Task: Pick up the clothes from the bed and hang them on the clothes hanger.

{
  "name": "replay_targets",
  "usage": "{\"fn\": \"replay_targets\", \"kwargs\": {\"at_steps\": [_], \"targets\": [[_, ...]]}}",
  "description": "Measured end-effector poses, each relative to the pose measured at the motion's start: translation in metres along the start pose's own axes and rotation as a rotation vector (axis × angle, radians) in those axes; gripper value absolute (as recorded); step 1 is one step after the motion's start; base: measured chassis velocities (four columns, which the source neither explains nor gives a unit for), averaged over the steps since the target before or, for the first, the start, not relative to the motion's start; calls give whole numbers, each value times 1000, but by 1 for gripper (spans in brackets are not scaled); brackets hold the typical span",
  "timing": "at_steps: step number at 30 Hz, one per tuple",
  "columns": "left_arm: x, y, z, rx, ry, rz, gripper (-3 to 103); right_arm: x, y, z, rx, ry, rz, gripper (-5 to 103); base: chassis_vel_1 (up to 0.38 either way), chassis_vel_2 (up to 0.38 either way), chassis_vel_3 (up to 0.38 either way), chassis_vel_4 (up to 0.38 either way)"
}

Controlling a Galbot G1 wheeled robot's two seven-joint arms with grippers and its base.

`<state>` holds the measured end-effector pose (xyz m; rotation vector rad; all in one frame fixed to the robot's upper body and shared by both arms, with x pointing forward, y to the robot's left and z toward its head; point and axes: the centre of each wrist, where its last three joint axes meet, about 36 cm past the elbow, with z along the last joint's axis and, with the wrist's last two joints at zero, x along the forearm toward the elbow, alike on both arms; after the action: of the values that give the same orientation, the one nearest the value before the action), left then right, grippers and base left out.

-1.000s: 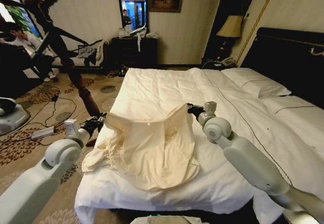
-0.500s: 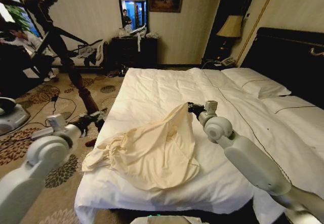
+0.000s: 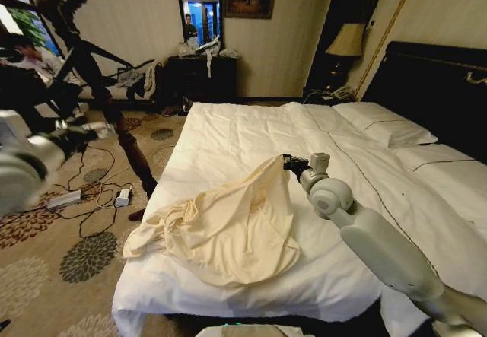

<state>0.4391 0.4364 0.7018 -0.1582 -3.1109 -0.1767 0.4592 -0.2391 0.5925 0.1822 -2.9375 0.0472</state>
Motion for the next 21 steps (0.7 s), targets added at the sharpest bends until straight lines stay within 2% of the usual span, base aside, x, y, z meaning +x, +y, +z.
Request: {"fn": "replay_targets", "kwargs": {"at_steps": [1,3,5,6,9,10,12,13,14,16,17,18,19,21], "targets": [[0,0,0,0,0,0,100,0,0,0,0,0,0,0,0,0,0,0],[-30,-9,37,73,70,-24,100,4,-3,-4,1,-9,5,0,0,0,0,0],[-67,-28,42,139,63,-42,100,8,-5,-7,2,-16,9,0,0,0,0,0],[-67,-28,42,139,63,-42,100,8,-5,-7,2,-16,9,0,0,0,0,0],[-115,-49,-1,182,-2,-46,100,15,-8,-7,8,-17,21,0,0,0,0,0],[-115,-49,-1,182,-2,-46,100,15,-8,-7,8,-17,21,0,0,0,0,0],[-132,-52,-63,189,-67,-28,100,18,-11,-4,9,-12,31,0,0,0,0,0],[-132,-52,-63,189,-67,-28,100,18,-11,-4,9,-12,31,0,0,0,0,0],[-134,-52,-85,184,-78,-26,100,18,-11,-4,8,-12,32,0,0,0,0,0],[-132,-49,-131,162,-65,-48,100,18,-10,-3,8,-13,32,0,0,0,0,0],[-132,-49,-131,162,-65,-48,100,18,-10,-3,8,-13,32,0,0,0,0,0],[-128,-45,-150,154,-42,-67,100,18,-10,-3,8,-14,32,0,0,0,0,0],[-119,-37,-170,149,-11,-95,100,18,-10,-4,7,-16,32,0,0,0,0,0],[-102,-21,-194,140,18,-132,100,18,-10,-4,7,-18,33,0,0,0,0,0]]}}
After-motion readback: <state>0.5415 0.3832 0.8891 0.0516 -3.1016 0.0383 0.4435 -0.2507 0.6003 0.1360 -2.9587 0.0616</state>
